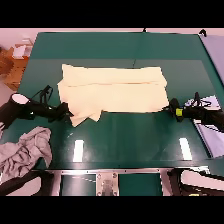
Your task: Fold the shirts.
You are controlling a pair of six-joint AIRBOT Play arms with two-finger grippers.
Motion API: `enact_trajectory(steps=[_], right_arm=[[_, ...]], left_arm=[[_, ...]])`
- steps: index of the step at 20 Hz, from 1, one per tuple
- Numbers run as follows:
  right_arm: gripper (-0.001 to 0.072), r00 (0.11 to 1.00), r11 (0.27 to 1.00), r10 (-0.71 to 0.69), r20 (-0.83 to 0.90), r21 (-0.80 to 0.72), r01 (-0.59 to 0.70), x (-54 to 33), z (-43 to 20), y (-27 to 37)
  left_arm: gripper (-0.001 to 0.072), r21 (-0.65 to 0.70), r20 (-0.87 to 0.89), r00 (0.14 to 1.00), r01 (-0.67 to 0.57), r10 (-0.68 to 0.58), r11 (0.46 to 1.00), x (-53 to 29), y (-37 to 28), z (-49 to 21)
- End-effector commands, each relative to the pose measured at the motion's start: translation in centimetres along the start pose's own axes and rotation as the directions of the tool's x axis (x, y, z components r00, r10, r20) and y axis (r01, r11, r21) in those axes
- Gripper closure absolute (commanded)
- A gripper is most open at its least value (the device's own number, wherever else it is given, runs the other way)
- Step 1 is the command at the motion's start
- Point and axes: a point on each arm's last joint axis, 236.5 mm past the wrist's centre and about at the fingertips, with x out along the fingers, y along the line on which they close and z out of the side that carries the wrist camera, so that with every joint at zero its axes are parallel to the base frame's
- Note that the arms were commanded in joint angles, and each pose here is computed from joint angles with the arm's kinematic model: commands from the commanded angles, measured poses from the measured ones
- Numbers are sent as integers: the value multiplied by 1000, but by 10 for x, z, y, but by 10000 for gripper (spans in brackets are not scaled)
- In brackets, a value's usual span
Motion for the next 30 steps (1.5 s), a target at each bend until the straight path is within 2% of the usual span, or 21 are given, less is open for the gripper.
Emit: enact_trajectory(steps=[1,4,7,10,14,20,25,29,30], right_arm=[[695,994,993,-96,-45,-78,92,-37,-12,-20],[694,986,978,-153,-69,-154,141,-62,-25,-24],[694,984,975,-146,-103,-185,125,-74,-39,-15],[694,989,974,-126,-81,-198,108,-85,-36,0],[694,996,955,-83,-13,-286,76,-93,-7,52],[693,999,929,-33,-9,-370,27,-68,51,129],[693,994,946,-60,-86,-324,29,9,91,134],[680,996,972,-20,-84,-235,0,66,130,132],[519,998,978,30,-50,-206,-40,77,144,140]], left_arm=[[686,18,-113,985,-127,128,992,-36,11,-50],[686,29,-139,982,-124,127,992,-46,-3,-70],[686,72,-219,966,-126,139,989,-40,-17,-95],[686,99,-176,974,-127,143,987,-46,-30,-84],[686,174,48,985,-169,163,970,-87,-63,-20],[686,230,65,986,-167,156,959,-74,-92,69],[686,221,83,983,-180,165,959,-33,-83,156],[682,172,195,973,-157,122,973,-7,-60,228],[466,162,248,966,-122,79,979,-3,-65,247]])
